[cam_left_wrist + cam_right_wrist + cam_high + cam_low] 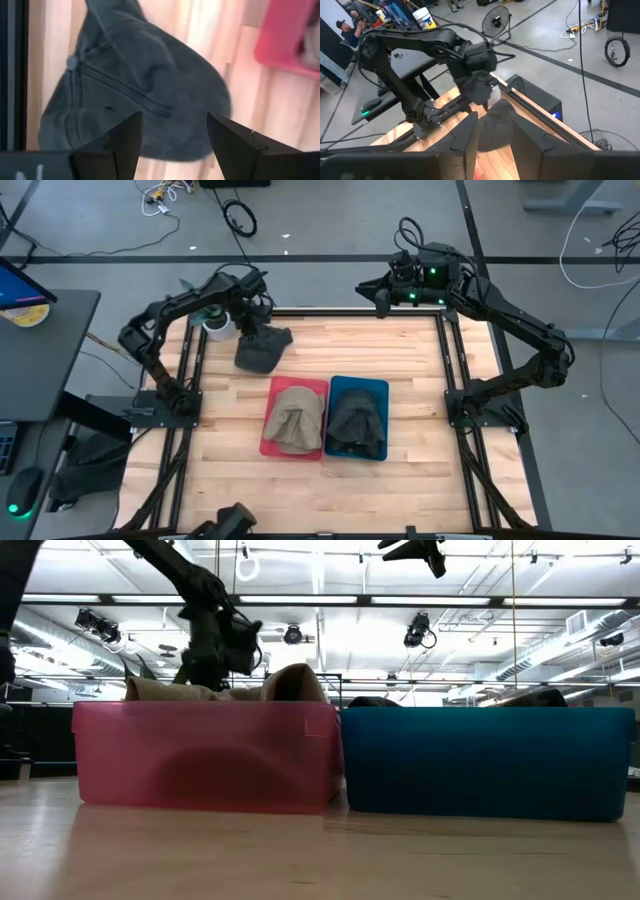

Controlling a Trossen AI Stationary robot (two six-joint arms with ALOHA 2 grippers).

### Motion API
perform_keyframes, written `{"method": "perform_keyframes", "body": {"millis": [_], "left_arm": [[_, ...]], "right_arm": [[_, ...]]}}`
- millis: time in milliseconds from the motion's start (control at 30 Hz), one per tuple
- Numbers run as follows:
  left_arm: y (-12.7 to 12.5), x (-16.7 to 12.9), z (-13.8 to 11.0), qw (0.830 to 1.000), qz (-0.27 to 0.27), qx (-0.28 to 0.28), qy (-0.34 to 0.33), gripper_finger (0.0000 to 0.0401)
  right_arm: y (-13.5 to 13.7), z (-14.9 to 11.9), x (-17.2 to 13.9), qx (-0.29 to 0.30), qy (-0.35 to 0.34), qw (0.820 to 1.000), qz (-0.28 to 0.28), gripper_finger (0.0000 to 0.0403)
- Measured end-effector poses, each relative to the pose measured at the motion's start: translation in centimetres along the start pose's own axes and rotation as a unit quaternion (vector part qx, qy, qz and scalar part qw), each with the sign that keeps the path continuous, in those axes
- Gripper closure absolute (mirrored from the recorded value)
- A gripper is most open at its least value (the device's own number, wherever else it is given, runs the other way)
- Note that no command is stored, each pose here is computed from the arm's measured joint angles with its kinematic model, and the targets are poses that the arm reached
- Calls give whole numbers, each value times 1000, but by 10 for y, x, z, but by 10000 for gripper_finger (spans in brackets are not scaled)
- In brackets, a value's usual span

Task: Pick & Place hat
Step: Put the black cap into the blue bin

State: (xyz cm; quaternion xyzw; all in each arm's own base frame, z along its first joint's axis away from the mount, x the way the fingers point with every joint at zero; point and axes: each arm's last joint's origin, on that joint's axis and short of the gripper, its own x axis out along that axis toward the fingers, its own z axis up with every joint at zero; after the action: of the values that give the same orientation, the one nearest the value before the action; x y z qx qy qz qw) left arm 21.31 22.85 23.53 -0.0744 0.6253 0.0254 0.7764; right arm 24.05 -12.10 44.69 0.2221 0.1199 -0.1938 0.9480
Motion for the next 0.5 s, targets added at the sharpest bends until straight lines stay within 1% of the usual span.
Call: {"method": "perform_keyframes", "body": {"millis": [267, 400, 500], "left_arm": [[14, 35, 5, 999, -24, -9, 30, 176], [20, 45, 7, 999, -14, -12, 37, 177], [21, 49, 7, 999, -17, -16, 41, 177]], "right_arm": [[0, -1, 0, -1, 8, 1000, 4, 292], [-1, -2, 0, -1, 15, 1000, 2, 292], [-1, -3, 0, 0, 18, 1000, 0, 292]]}}
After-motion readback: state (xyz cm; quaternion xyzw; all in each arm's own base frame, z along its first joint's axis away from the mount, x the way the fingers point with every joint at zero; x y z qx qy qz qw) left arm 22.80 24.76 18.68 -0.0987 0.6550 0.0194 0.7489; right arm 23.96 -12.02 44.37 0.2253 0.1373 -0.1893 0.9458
